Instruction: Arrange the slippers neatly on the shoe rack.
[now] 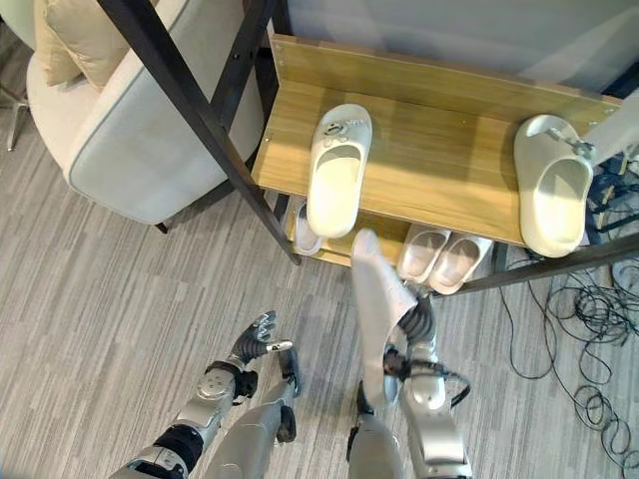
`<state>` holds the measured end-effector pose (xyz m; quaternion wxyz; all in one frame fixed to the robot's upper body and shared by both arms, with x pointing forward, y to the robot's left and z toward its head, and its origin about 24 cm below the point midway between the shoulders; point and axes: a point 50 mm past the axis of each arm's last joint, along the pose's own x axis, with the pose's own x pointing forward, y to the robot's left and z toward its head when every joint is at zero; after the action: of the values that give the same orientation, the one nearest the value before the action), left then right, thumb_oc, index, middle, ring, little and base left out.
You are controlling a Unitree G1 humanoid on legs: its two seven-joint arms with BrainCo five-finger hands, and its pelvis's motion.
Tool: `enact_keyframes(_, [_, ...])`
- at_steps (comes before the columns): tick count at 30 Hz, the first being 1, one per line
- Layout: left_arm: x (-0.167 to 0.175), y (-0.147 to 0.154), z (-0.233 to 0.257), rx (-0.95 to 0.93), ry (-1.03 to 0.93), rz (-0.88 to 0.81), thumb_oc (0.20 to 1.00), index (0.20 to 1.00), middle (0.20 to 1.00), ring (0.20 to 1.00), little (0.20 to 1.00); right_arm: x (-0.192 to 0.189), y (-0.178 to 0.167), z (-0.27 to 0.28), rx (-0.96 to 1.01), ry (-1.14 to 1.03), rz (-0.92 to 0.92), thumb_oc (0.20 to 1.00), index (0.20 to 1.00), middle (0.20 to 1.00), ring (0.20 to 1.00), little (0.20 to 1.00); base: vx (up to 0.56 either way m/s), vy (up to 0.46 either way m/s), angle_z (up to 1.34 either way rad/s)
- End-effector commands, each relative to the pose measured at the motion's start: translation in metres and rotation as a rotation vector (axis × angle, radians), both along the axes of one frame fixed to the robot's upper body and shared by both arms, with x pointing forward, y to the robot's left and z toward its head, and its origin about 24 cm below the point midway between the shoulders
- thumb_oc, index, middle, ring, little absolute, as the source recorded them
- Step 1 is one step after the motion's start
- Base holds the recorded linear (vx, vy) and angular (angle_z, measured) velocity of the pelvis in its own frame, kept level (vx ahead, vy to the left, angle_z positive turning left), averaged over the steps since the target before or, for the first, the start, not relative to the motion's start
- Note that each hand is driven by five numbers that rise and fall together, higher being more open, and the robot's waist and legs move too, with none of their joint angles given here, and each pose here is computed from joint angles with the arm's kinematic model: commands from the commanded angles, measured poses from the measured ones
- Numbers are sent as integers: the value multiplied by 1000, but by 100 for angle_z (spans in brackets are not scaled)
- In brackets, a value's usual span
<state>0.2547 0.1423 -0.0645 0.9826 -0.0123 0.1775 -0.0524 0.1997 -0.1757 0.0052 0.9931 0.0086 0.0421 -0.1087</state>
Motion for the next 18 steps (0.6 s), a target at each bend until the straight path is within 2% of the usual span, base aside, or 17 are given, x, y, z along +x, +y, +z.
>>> enact_keyframes(1, [-4,11,-6,-109,18,148,1000,1000,1000,1000,1000,-14,-19,10,24,-101,-111,200,200,200,200,200,-155,-81,12])
enact_keyframes(4, [-5,22,-4,-191,-2,267,1000,1000,1000,1000,1000,-26,-30,2,8,-82,-193,200,200,200,200,200,-121,-80,0])
enact_keyframes(8, [1,56,5,-149,-49,431,1000,1000,1000,1000,1000,-39,-54,-8,-35,-60,-340,200,200,200,200,200,-174,-112,2])
enact_keyframes(10, [4,61,9,-130,-65,448,1000,1000,1000,1000,1000,-37,-57,-6,-38,-72,-365,200,200,200,200,200,-95,-76,-7])
enact_keyframes(12, [19,86,26,-131,-120,573,1000,1000,1000,1000,1000,-21,-62,7,-78,-133,-396,200,200,200,200,200,-128,-72,-4])
enact_keyframes(13, [19,86,26,-132,-121,573,1000,1000,1000,1000,1000,-21,-62,7,-78,-133,-396,200,200,200,200,200,-129,-77,-7])
enact_keyframes(14, [40,104,51,-209,-200,682,1000,1000,1000,1000,1000,7,-60,34,-95,-239,-375,200,200,200,200,200,-91,-53,-9])
enact_keyframes(15, [40,105,51,-210,-201,683,1000,1000,1000,1000,1000,7,-59,34,-95,-240,-375,200,200,200,200,200,-76,-97,-8])
enact_keyframes(16, [58,114,79,-355,-307,788,1000,1000,1000,1000,1000,24,-55,52,-127,-287,-353,200,200,200,200,200,-55,-39,-3])
enact_keyframes(18, [76,120,108,-444,-383,814,1000,1000,1000,1000,1000,50,-51,76,-159,-326,-302,200,200,200,200,200,9,-51,13])
